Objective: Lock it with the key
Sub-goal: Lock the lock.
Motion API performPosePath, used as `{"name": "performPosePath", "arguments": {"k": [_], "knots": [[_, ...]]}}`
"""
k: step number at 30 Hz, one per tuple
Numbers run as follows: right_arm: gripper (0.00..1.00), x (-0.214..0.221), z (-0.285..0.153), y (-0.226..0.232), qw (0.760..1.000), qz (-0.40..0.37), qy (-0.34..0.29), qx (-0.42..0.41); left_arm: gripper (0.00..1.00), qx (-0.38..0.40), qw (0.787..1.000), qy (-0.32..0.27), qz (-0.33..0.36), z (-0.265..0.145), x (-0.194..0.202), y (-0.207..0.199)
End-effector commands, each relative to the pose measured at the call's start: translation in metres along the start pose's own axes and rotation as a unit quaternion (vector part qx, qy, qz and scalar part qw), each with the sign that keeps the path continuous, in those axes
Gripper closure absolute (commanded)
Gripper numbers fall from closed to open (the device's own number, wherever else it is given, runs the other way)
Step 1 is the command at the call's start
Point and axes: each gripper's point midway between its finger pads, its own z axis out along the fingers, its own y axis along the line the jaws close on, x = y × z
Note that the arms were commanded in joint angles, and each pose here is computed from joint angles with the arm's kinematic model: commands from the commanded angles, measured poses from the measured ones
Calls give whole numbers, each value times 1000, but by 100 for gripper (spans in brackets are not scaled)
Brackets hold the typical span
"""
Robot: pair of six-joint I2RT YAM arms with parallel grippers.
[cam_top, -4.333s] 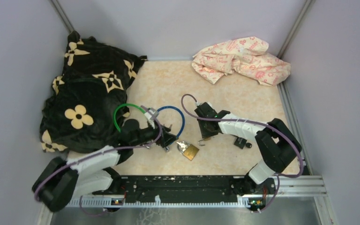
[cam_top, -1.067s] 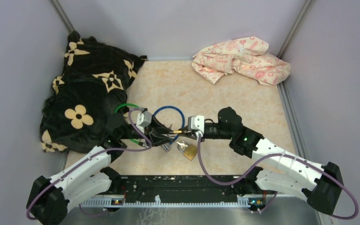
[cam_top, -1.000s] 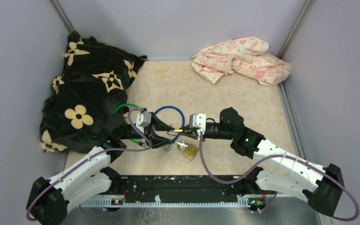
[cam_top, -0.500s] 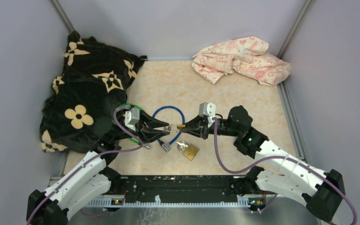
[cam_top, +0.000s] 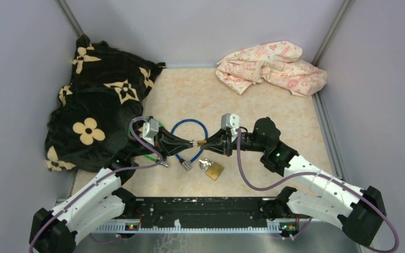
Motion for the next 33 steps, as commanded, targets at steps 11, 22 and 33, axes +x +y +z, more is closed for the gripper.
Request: {"name": "performPosePath", "arguments": {"k": [11, 22, 33], "knots": [[100, -44, 20, 3, 996, 13, -71, -48, 100, 52, 997, -23, 58, 14, -11, -23], [100, -1, 38, -5, 996, 53, -52, -52, 100, 19, 997, -51, 57, 26, -22, -12], [48, -16, 11, -13, 998, 19, -50, -22, 100, -32, 999, -22, 35, 10, -3, 7]]}}
